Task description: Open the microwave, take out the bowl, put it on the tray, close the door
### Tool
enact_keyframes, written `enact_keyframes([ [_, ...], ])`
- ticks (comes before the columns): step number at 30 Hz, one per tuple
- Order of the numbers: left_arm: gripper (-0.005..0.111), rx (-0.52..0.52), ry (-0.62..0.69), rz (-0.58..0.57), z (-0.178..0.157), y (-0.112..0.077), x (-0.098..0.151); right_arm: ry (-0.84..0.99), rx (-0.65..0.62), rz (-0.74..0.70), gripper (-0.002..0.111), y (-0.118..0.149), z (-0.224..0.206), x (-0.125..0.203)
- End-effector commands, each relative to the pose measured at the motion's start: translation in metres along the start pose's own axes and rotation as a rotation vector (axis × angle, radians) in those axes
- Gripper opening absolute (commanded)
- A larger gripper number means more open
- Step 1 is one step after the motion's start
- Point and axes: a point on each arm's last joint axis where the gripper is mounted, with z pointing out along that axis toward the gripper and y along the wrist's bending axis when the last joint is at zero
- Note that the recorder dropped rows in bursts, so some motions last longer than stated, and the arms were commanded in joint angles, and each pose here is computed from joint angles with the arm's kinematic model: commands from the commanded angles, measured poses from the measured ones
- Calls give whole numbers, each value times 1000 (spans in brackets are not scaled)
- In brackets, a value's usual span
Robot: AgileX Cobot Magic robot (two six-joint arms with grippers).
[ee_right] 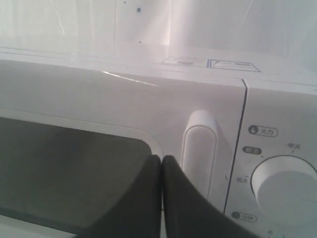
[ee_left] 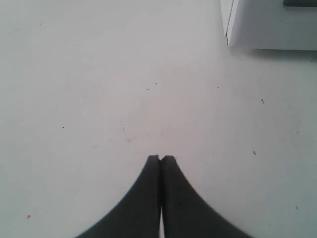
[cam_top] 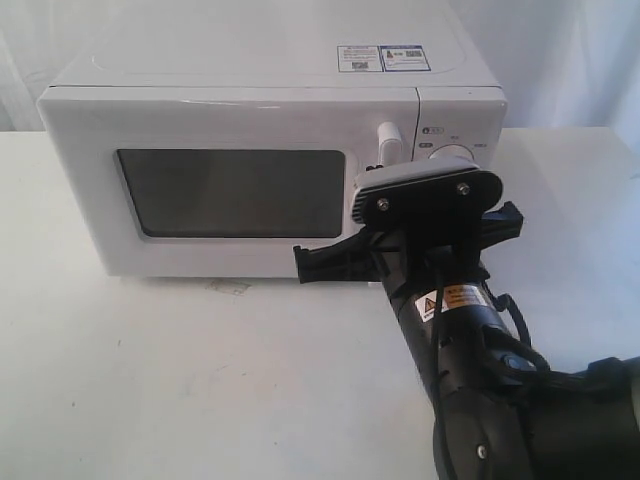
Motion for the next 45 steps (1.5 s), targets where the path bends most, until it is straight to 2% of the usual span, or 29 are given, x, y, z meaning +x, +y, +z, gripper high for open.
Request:
enact_keyframes([
  [1,0,-4,18,0,0,0,3,-12,12,-12,0,-3,-2,-2],
  [2,0,-4,18,0,0,0,3,-13,12,3,0,-3,-2,-2],
  [4,0,-4,18,0,0,0,3,-9,8,120,0,-4,-2,-5],
  [7,0,-4,18,0,0,0,3,122,-34,252,0,-7,-9,-14],
  [10,0,-4,18,0,0,0,3,213,-111,202,0,-14,-22,-33],
  [13,0,-4,18,0,0,0,3,208,-193,137,0,-27,-39,-61],
  [18,0,-4,18,0,0,0,3,186,-242,185,0,-65,-63,-81],
  [23,0,-4,18,0,0,0,3,216,-228,233,0,-102,-90,-68],
  [30,0,-4,18,0,0,0,3,144,-69,325,0,-142,-135,-37],
  [37,0,-4,18,0,0,0,3,34,12,352,0,-155,-166,-14],
  [45,0,-4,18,0,0,0,3,-93,48,359,0,-157,-186,-4],
])
